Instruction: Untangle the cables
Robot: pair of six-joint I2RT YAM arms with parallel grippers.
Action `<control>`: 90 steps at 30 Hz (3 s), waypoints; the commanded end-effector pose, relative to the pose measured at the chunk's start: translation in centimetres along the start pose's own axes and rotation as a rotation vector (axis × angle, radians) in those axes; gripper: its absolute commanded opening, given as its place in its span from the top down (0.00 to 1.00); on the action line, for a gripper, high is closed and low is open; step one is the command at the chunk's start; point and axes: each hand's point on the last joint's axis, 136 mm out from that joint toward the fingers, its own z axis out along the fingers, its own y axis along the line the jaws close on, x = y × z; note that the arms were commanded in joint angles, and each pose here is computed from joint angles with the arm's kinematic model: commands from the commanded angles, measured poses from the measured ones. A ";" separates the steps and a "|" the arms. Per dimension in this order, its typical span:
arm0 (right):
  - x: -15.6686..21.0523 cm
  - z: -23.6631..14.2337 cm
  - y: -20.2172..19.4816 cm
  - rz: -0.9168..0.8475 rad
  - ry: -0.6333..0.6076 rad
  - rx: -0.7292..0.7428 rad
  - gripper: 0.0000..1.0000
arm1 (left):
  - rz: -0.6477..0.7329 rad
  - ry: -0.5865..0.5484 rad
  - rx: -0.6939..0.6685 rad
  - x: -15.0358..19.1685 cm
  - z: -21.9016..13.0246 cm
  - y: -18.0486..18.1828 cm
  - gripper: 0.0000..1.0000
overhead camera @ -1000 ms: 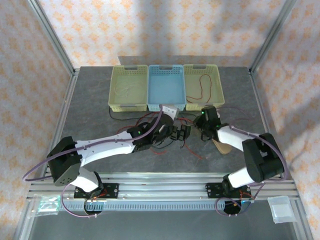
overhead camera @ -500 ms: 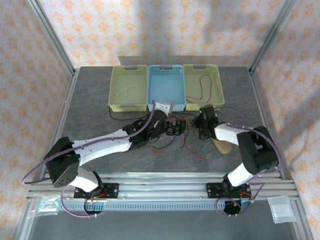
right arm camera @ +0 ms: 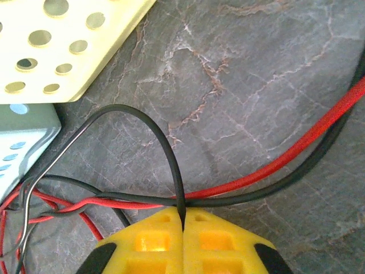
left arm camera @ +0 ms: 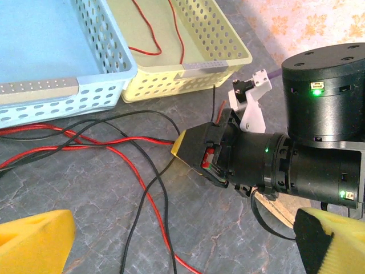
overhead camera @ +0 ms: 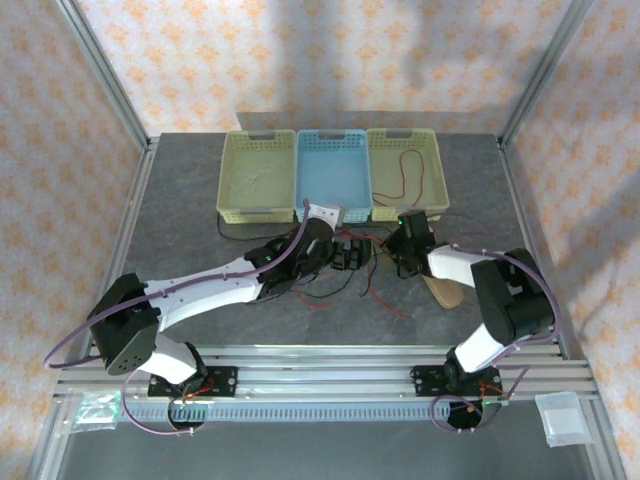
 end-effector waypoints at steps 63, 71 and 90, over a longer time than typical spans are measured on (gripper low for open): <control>-3.1 -51.3 32.9 -0.995 -0.659 -1.312 1.00 | 0.375 -0.500 0.632 -20.7 -18.2 -11.5 0.05; -3.9 -53.2 34.5 -0.945 -0.679 -1.384 1.00 | 0.318 -0.454 0.729 -19.3 -16.5 -12.0 0.20; -8.0 -51.4 35.1 -0.581 -0.698 -1.320 1.00 | 0.204 -0.527 0.589 -18.7 -12.3 -12.4 0.50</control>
